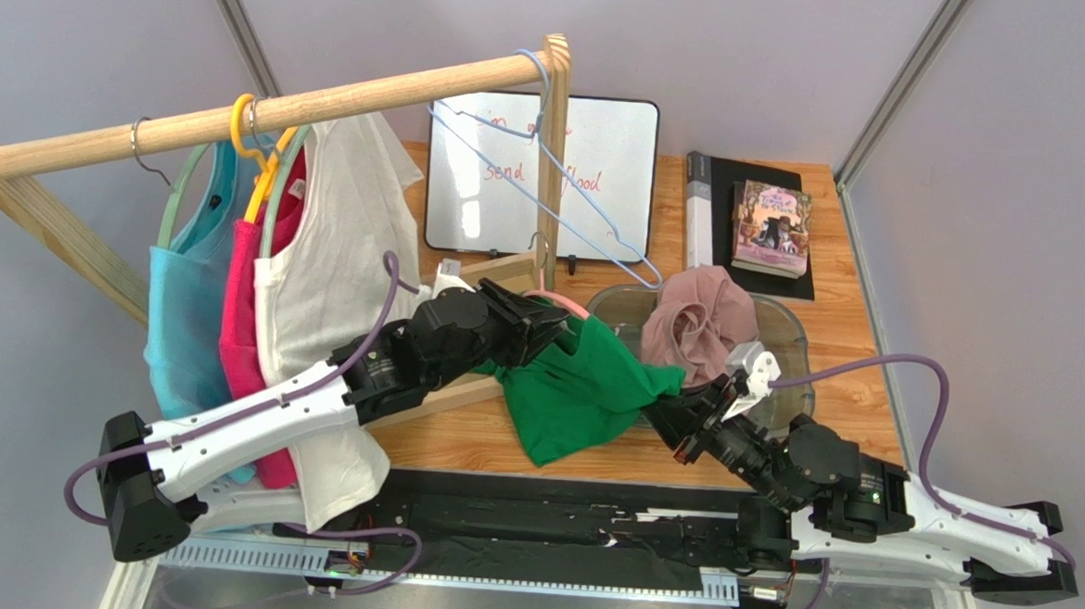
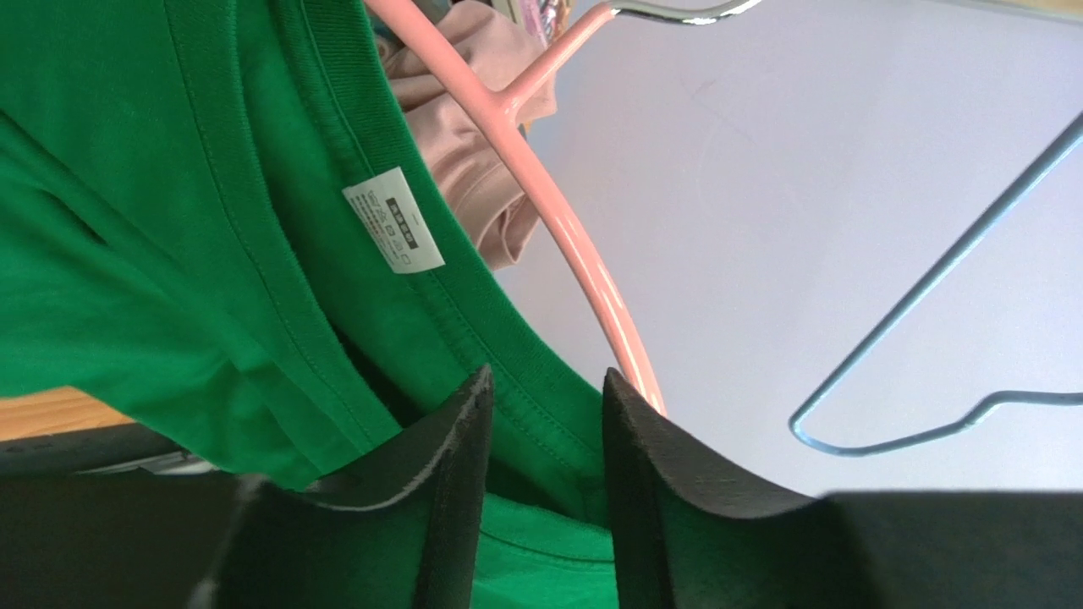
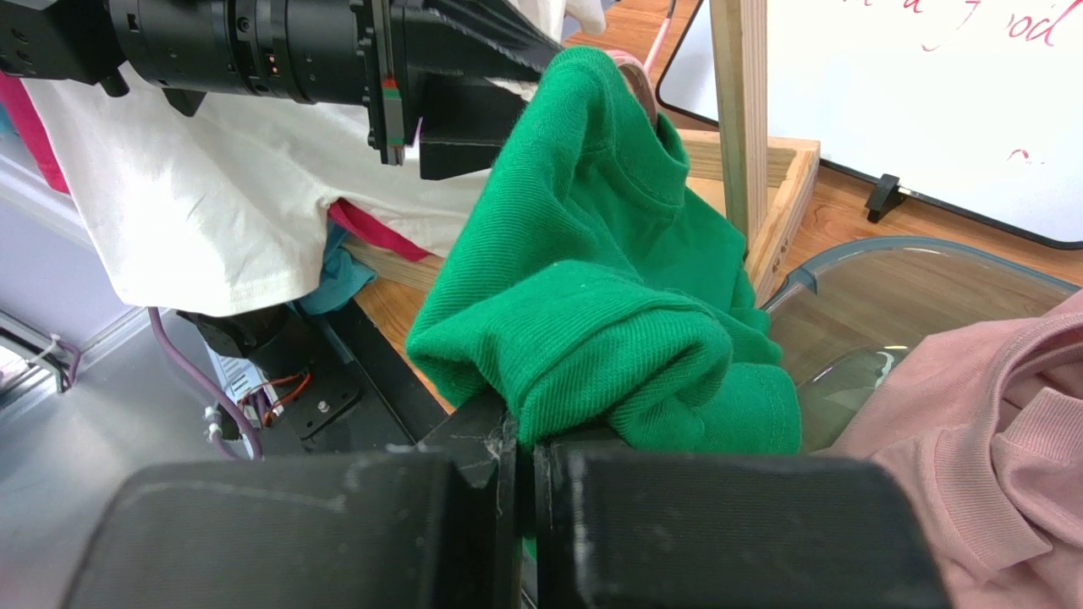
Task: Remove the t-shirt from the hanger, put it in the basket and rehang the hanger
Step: Grab a hanger with a tshirt on it with the left arm
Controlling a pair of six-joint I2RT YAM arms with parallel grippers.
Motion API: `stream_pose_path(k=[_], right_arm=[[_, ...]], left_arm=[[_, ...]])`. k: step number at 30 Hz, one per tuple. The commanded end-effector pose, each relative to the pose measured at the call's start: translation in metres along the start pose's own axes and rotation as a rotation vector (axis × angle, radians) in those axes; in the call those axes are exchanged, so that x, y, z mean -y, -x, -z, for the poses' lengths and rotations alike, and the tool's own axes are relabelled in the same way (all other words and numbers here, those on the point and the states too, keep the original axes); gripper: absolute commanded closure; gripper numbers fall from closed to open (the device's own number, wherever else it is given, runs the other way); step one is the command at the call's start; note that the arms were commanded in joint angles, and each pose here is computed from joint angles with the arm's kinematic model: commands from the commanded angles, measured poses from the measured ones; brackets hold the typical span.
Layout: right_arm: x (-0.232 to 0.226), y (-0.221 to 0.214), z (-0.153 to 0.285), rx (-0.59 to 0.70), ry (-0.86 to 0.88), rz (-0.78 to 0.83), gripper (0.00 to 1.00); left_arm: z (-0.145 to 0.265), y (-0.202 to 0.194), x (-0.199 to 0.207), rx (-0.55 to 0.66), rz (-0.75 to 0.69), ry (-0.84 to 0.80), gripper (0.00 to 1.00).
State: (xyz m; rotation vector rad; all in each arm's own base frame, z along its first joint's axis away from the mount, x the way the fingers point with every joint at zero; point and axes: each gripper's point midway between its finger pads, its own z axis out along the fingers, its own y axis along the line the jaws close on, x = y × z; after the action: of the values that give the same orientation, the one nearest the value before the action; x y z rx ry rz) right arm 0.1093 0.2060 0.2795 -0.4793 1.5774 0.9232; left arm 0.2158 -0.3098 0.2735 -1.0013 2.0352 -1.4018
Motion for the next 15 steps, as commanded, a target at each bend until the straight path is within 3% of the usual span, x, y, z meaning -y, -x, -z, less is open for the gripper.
stream_pose_path(k=[1,6,9,15], right_arm=[[-0.006,0.006,0.002,0.007,0.034,0.008,1.00],[-0.009,0.006,0.002,-0.001,0.050,0.015,1.00],[-0.014,0.009,0.003,0.001,0.073,0.005,1.00],[-0.019,0.012,0.000,0.006,0.087,-0.011,1.00]], left_arm=[[0.016,0.005,0.032,0.008,0.059,-0.115,0.55],[0.028,0.013,0.043,0.041,0.057,-0.141,0.43],[0.026,0.015,0.051,0.070,0.073,-0.146,0.40],[-0.010,0.000,0.038,0.041,0.143,-0.063,0.48]])
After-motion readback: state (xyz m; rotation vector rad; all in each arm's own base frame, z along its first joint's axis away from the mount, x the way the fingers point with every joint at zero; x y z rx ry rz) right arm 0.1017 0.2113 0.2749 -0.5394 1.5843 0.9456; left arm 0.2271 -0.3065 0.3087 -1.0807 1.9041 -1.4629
